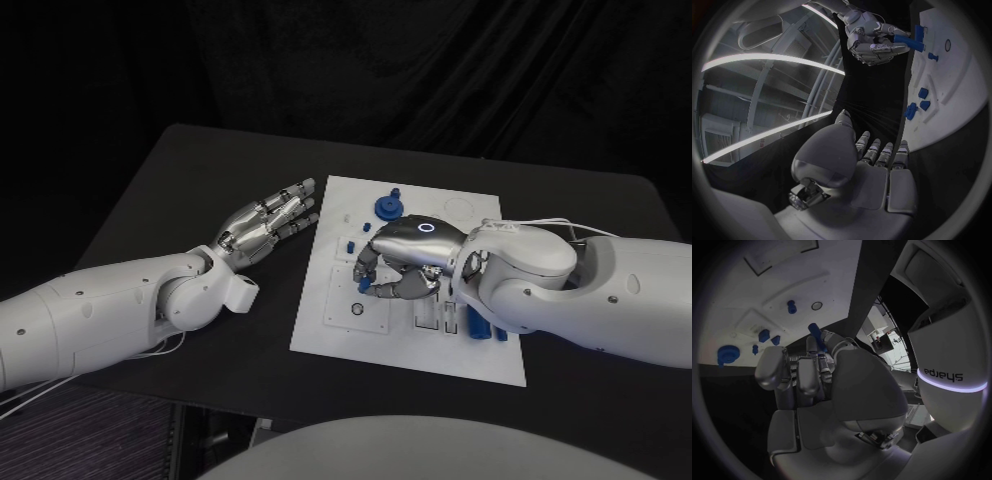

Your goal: Assemble the parts on the task board

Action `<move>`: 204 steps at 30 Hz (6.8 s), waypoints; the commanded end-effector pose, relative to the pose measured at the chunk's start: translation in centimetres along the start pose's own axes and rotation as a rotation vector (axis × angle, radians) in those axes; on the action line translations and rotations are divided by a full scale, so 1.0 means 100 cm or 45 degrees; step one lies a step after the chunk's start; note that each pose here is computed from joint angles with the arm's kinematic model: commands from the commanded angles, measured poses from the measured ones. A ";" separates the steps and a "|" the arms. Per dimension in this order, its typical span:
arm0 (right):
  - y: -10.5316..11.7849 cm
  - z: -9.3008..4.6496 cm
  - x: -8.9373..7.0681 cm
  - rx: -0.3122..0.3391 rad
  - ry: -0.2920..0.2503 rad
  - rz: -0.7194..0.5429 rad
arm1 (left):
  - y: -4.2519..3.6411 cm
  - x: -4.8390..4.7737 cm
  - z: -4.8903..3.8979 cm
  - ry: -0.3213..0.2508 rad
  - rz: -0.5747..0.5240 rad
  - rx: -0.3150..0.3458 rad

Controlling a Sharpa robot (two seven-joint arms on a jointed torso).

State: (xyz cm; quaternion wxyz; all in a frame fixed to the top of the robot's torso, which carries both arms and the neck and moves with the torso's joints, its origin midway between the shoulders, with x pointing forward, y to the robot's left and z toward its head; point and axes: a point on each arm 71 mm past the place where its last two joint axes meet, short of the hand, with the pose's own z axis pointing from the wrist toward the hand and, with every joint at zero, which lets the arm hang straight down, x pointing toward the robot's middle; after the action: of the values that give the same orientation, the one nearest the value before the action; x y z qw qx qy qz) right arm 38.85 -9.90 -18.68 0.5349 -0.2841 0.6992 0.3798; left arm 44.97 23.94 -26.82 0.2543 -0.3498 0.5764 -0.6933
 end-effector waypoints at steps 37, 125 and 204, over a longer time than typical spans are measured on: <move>0.006 0.011 0.030 -0.092 0.080 -0.080 | 0.0023 0.0007 0.0008 0.016 -0.024 0.016; -0.073 -0.102 -0.009 0.497 -0.176 0.528 | 0.0034 -0.0025 -0.0089 -0.021 -0.014 0.035; -0.073 -0.132 0.055 1.014 0.437 0.328 | -0.0008 -0.0002 -0.0158 -0.064 -0.002 0.016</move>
State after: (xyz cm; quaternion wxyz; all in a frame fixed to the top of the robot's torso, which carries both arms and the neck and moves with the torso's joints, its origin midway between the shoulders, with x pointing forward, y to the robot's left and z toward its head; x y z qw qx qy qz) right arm 36.37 -24.89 -23.31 0.4360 -0.0266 0.8954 0.0863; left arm 43.75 25.09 -27.14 0.2728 -0.3679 0.5745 -0.6784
